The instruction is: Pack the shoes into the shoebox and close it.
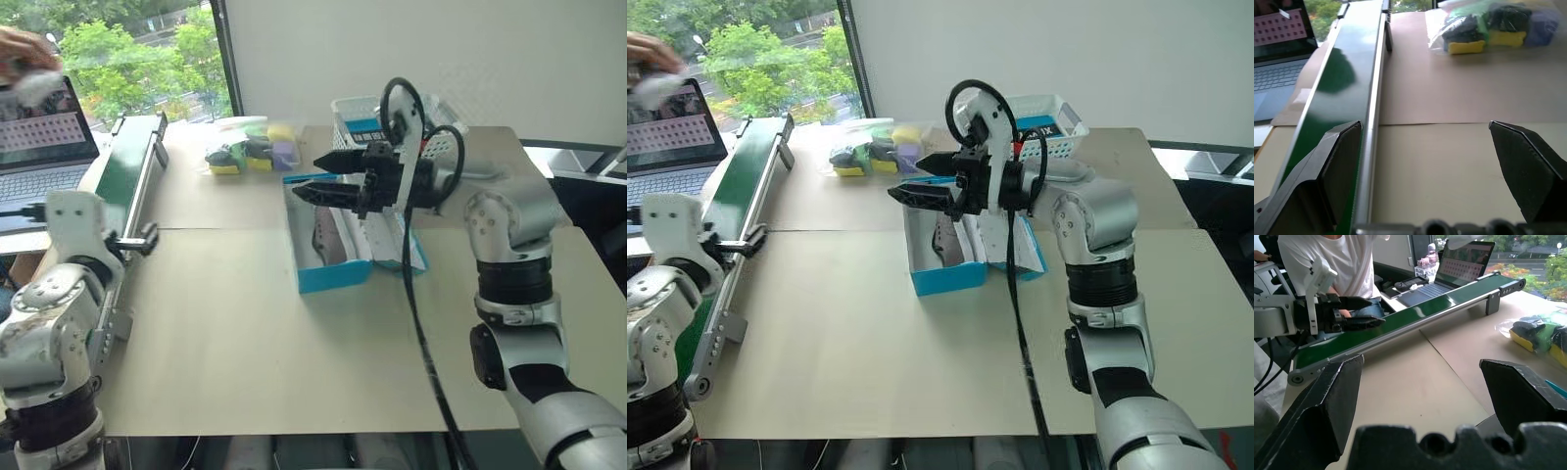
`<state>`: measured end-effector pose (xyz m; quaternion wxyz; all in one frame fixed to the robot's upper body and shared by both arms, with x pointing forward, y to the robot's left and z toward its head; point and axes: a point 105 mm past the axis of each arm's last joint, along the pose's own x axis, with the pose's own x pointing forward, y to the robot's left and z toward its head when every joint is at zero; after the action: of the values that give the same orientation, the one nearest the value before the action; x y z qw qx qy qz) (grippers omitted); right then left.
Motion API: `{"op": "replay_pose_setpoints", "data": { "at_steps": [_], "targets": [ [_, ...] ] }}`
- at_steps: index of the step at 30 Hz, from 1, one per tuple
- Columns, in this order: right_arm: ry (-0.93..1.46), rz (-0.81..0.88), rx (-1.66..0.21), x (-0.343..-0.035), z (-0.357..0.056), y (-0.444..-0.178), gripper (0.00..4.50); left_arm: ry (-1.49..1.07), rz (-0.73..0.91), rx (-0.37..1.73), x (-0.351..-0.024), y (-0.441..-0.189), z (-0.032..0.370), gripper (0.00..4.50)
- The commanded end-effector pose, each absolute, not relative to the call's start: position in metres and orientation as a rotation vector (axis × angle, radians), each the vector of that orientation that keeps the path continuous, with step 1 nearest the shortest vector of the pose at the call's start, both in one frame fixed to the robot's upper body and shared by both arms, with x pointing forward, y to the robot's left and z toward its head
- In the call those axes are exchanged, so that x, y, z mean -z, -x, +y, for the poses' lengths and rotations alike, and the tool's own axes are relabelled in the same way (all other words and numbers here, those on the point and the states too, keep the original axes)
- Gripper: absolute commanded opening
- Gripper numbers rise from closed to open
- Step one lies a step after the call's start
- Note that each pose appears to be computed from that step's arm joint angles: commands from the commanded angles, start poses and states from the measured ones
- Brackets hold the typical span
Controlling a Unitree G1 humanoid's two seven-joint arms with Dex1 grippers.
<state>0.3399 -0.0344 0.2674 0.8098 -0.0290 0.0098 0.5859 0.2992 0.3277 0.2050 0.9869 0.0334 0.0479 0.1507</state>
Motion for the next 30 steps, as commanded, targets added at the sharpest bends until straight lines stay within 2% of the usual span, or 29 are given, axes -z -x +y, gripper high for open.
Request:
{"op": "replay_pose_setpoints", "data": {
  "at_steps": [1, 6, 14, 24, 30],
  "targets": [
    [0.084, -0.074, -1.292, -0.283, -0.027, -0.33, 4.5, -0.062, 0.042, -0.418, -0.219, -0.287, 0.352, 4.47],
    [0.178, -0.101, -1.325, -0.262, -0.006, -0.322, 4.5, -0.136, 0.055, -0.419, -0.214, -0.287, 0.35, 4.47],
    [0.239, -0.069, -1.301, -0.228, 0.002, -0.319, 4.5, -0.114, 0.064, -0.432, -0.207, -0.294, 0.351, 4.47],
    [0.215, -0.068, -1.251, -0.225, 0.007, -0.319, 4.5, -0.045, 0.093, -0.452, -0.191, -0.305, 0.375, 4.47],
    [0.246, -0.085, -1.149, -0.226, 0.003, -0.331, 4.5, 0.018, 0.071, -0.413, -0.194, -0.321, 0.379, 4.47]
  ]
}}
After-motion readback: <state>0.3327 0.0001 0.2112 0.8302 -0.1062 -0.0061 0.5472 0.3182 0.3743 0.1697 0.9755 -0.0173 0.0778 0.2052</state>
